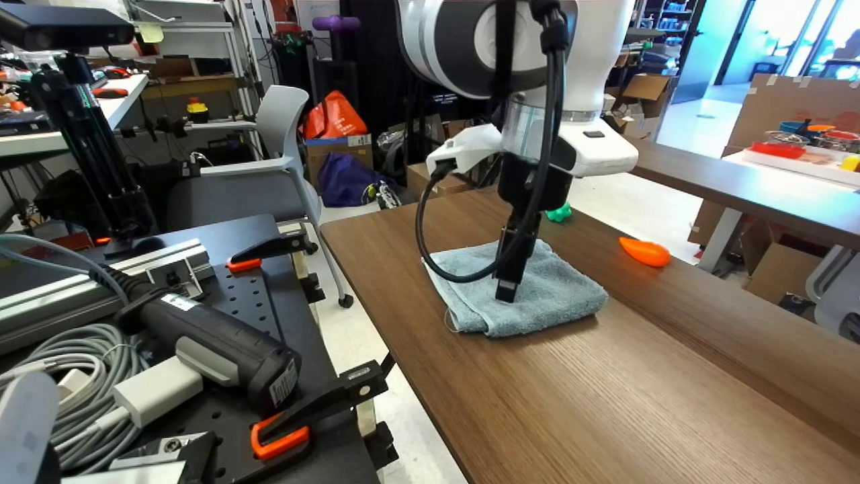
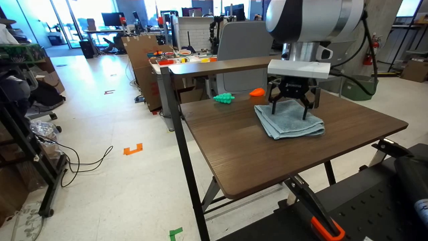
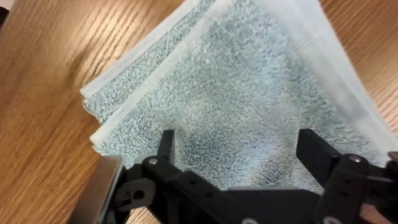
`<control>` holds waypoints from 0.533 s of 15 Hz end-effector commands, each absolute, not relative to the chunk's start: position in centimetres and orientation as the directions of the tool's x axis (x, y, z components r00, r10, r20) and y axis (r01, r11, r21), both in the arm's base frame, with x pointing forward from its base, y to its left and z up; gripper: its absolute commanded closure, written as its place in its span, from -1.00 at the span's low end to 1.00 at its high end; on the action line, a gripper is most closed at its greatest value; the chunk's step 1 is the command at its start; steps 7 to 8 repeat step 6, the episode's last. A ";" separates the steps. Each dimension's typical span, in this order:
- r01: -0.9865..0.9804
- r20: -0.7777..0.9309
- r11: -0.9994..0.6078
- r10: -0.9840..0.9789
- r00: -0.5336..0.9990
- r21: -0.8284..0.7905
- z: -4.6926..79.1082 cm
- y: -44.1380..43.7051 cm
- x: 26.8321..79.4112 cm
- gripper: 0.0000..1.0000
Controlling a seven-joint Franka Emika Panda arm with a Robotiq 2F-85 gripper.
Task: Wipe the table with the towel
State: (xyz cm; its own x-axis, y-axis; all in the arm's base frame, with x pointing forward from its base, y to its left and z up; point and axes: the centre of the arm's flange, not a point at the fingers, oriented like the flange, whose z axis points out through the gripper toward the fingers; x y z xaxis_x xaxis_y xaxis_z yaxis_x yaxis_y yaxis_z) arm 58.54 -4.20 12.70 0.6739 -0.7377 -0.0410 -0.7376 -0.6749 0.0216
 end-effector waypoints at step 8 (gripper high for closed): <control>-0.742 -0.081 -0.648 -0.741 0.666 -0.170 19.9 -4.1 53.3 -1.00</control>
